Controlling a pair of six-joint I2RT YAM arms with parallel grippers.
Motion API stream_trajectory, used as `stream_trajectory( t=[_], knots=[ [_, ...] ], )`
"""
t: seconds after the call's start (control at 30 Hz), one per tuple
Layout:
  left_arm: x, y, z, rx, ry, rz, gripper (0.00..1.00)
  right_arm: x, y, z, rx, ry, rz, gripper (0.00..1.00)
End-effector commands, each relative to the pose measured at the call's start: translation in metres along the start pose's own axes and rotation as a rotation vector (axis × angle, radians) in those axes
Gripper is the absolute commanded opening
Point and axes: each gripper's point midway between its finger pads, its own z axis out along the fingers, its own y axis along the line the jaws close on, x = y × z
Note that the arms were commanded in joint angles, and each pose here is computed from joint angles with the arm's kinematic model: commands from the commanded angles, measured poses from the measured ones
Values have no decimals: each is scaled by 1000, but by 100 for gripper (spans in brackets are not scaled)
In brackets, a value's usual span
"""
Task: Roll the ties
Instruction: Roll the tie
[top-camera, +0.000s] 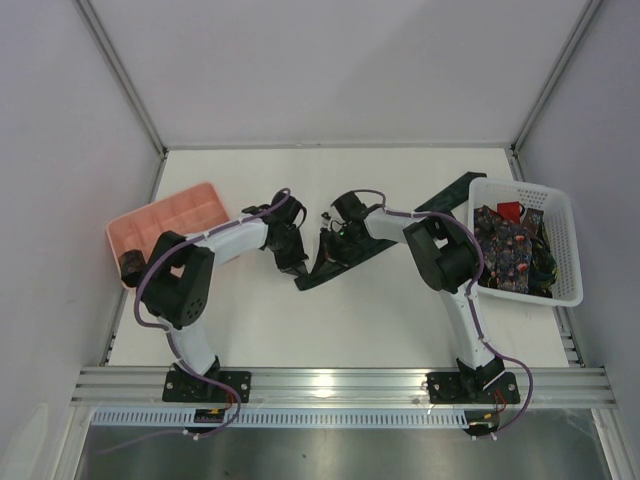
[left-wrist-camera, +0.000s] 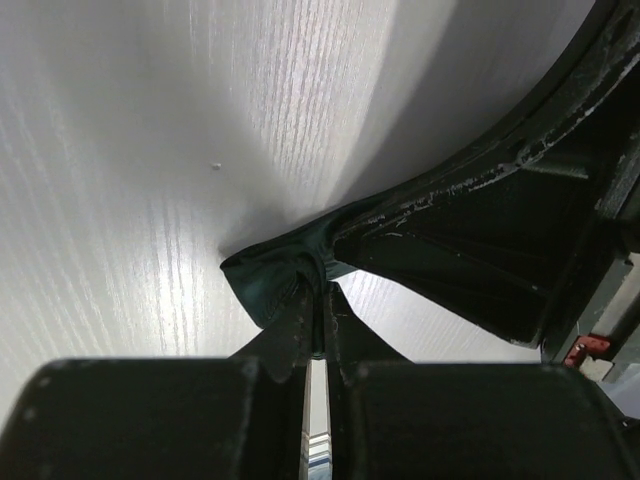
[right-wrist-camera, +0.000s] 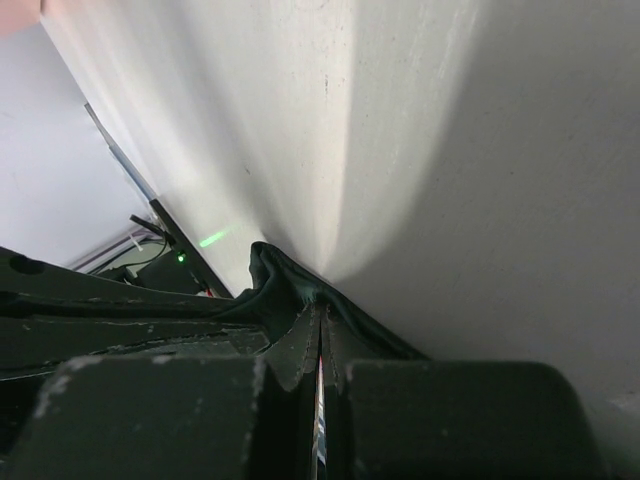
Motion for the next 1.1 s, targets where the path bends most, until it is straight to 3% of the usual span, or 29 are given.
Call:
stream_trajectory(
  t=[0.0,0.23,0.5,1.07],
  knots=[
    [-10,-16,0,37,-19,20,5,2,-31,9,82,-3,35,0],
    [-8,-13,10,39,-7,15,5,4,-32,9,83,-1,43,0],
    [-5,-9,16,58,-25,21,23,-4,-13,0,49,-30,45,0],
    [2,-7,15,138,-86,50,46,-35,5,-49,73,-114,10,0]
  ],
)
